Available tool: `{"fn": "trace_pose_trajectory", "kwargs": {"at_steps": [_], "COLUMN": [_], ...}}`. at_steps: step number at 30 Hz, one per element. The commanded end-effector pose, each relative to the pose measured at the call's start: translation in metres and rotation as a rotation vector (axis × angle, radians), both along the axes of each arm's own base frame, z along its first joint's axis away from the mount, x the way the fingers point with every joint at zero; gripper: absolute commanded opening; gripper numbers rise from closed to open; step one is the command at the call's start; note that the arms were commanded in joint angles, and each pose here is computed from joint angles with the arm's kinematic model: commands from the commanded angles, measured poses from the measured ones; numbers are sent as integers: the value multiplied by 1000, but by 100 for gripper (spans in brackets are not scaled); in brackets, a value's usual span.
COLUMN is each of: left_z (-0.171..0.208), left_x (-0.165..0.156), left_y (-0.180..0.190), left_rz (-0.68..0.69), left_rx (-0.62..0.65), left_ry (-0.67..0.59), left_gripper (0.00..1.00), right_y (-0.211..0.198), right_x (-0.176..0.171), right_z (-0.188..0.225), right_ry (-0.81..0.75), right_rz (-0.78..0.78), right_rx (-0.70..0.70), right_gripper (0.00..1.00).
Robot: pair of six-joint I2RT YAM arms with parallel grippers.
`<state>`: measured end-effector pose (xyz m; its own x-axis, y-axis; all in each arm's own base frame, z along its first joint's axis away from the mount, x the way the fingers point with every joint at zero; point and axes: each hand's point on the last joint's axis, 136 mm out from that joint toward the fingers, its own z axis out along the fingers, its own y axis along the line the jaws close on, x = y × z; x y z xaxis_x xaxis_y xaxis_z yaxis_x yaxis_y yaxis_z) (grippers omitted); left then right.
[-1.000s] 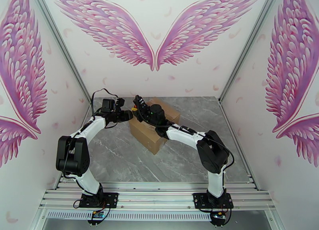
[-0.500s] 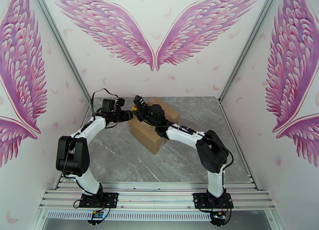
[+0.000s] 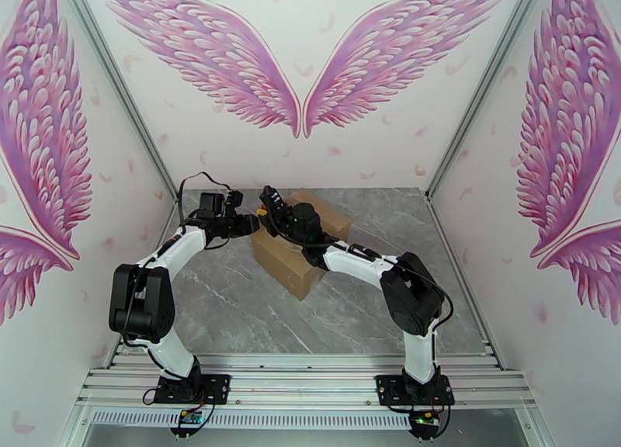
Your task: Unpack the express box
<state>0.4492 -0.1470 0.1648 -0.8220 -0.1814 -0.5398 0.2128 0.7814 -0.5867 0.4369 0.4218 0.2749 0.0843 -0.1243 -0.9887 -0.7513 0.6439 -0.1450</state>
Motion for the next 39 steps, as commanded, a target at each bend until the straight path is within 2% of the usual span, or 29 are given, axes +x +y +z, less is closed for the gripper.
{"fn": "trace_pose_trajectory", "kwargs": {"at_steps": [1, 21, 39], "left_z": [-43, -48, -53], "left_x": [-18, -14, -16], "left_y": [4, 12, 17], "left_rz": [17, 85, 112], "left_rx": [60, 59, 63], "left_ry": [132, 139, 153], "left_gripper": [48, 40, 37], "right_y": [-1, -18, -32], "right_x": [11, 0, -10], "right_z": [-9, -31, -13], "right_ry": [24, 133, 124], "right_rz": [-26, -68, -89], "right_rx": [-12, -57, -41], "right_gripper": [0, 0, 0]}}
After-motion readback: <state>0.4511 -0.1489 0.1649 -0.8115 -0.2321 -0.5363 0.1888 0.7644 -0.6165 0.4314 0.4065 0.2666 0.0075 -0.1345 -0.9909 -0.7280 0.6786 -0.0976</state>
